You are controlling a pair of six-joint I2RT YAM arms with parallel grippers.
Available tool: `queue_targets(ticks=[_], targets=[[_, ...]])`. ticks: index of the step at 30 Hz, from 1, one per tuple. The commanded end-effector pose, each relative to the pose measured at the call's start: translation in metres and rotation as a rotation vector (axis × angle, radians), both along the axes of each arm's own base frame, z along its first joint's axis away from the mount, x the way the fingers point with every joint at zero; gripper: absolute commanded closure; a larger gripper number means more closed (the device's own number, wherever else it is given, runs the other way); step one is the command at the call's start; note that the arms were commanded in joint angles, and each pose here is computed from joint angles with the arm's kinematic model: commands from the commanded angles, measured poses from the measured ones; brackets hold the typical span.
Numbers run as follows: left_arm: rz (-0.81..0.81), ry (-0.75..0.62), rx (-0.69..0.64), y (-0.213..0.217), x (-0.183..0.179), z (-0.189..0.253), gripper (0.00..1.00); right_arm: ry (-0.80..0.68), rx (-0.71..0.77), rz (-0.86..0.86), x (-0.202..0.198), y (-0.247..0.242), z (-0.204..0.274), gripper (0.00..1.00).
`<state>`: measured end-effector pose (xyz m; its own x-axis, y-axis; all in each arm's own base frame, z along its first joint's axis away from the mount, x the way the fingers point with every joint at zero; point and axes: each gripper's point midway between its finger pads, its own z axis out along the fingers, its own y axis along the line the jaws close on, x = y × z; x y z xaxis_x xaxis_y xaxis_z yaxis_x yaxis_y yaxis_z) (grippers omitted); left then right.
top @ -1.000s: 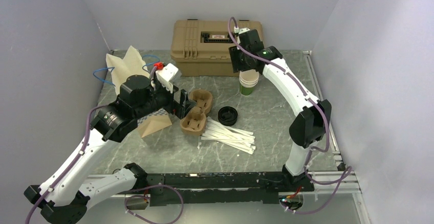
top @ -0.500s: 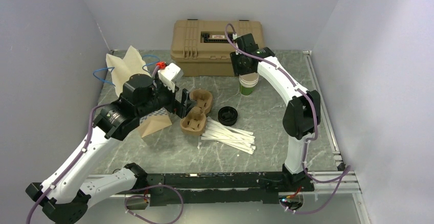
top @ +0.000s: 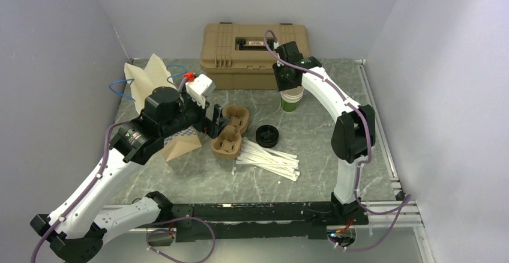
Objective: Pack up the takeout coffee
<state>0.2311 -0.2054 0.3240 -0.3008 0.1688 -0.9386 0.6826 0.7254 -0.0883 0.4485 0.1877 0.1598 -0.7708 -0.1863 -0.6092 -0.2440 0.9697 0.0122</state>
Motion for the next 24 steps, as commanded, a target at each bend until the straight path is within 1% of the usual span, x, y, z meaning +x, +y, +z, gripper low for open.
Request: queue_targets(ticks=[1, 4, 12, 18, 21, 23, 24], targets=[[0.004, -0.018, 0.005, 0.0004, 0.0026, 0.0015, 0.01, -0.03, 0.017, -0.019, 0.0062, -0.0003, 0.0062, 0.71], [0.005, -0.019, 0.005, 0.0005, 0.0024, 0.0017, 0.0, -0.029, 0.018, -0.021, 0.006, -0.0005, 0.0057, 0.75], [0.009, -0.02, 0.007, 0.0015, 0.0027, 0.0019, 0.0, -0.019, 0.004, -0.027, 0.0055, -0.0026, 0.0003, 0.81], [0.008, -0.018, 0.009, 0.0011, 0.0028, 0.0011, 0.01, -0.019, -0.006, -0.03, 0.0059, -0.0044, 0.0, 0.84], [0.009, -0.019, 0.01, 0.0013, 0.003, 0.001, 0.01, -0.023, -0.004, -0.03, 0.006, -0.004, 0.0015, 0.9], [0.009, -0.018, 0.011, 0.0013, 0.003, 0.0007, 0.01, -0.028, -0.006, -0.035, 0.0063, -0.0051, 0.0039, 1.0], [0.009, -0.02, 0.01, 0.0015, 0.0029, 0.0012, 0.0, -0.03, -0.009, -0.039, 0.0063, -0.0058, 0.0051, 1.0]])
